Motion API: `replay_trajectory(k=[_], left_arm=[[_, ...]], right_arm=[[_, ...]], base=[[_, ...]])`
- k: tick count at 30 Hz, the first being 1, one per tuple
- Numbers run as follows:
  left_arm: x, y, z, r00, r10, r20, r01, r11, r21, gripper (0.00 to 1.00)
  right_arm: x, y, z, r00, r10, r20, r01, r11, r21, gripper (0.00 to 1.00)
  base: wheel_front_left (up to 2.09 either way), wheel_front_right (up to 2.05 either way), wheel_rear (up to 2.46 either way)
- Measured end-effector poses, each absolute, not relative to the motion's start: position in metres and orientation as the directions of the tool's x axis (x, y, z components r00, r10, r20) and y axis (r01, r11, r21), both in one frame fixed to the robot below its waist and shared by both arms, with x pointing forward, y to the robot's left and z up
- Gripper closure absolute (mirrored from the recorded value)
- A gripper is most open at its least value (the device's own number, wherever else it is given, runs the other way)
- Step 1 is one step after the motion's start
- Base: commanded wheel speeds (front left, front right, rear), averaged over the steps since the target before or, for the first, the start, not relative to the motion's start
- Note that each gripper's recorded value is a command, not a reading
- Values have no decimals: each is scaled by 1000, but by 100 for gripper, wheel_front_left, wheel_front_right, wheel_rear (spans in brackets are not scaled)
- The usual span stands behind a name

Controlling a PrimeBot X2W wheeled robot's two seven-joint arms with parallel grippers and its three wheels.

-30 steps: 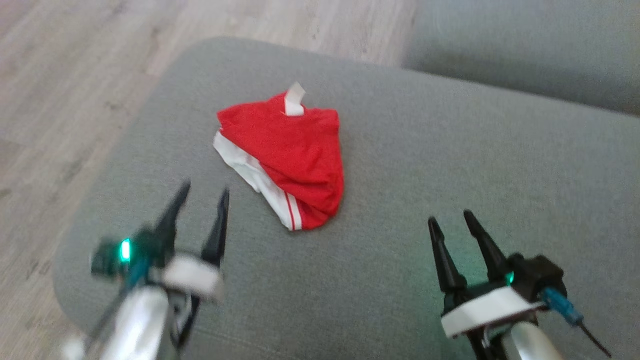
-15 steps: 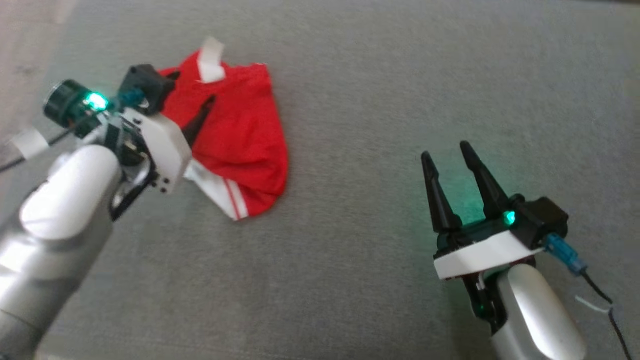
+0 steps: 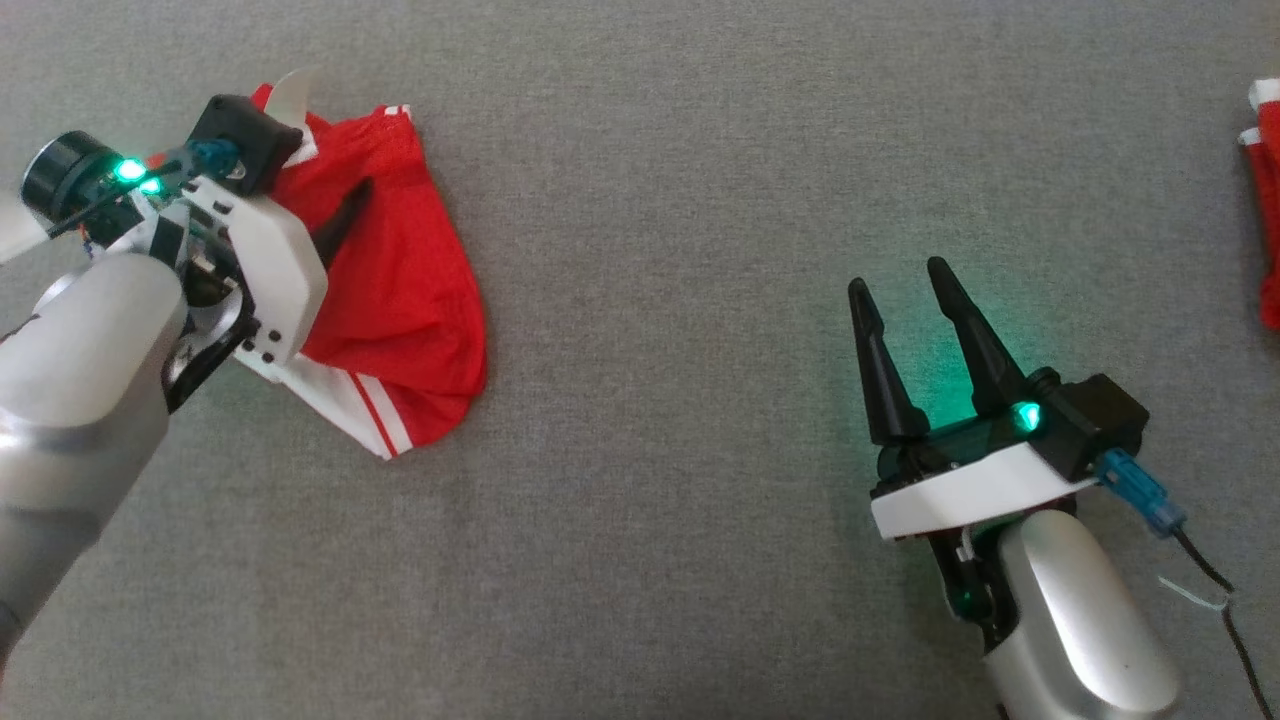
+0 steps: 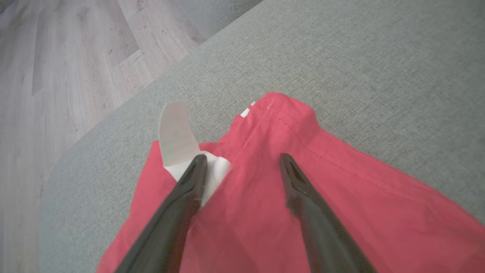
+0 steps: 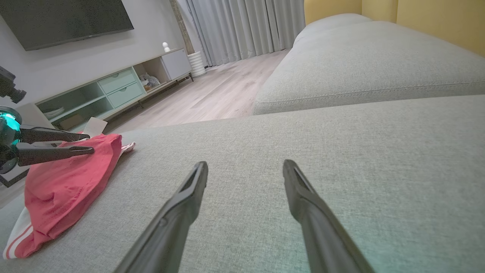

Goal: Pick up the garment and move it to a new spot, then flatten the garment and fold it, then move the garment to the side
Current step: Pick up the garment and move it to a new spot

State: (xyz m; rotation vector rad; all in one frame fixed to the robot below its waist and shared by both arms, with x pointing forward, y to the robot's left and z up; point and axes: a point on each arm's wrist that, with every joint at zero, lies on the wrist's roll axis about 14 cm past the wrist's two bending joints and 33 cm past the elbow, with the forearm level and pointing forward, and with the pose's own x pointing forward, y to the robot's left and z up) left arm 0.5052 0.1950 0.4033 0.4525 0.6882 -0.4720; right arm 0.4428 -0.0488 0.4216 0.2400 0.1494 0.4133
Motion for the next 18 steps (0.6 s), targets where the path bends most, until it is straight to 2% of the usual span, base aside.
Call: replay_trajectory(k=[1,2,3,10,18], left_arm=[[505,195,402,672,-260,-693,551,801,235,48],[506,194,402,669,-263,-696,552,802,228,88],[505,193,401,663,-265,-700,556,801,223,100],[509,188,422,715,-305,-629,550,801,236,100],[516,169,483,807,-402,-433,541,797,270,100]], right_arm=[[443,-50,422,906,412,-95,-377,889,260,0],[443,-50,422,907,410,-95,-375,890,259,0],[443,-51,422,908,409,-94,-375,890,258,0],[442,-52,433,911,406,-71,-378,892,247,0],[434,-54,454,915,402,-33,-384,894,232,0]], base=[[0,0,0],[0,0,0],[0,0,0],[0,0,0],[0,0,0]])
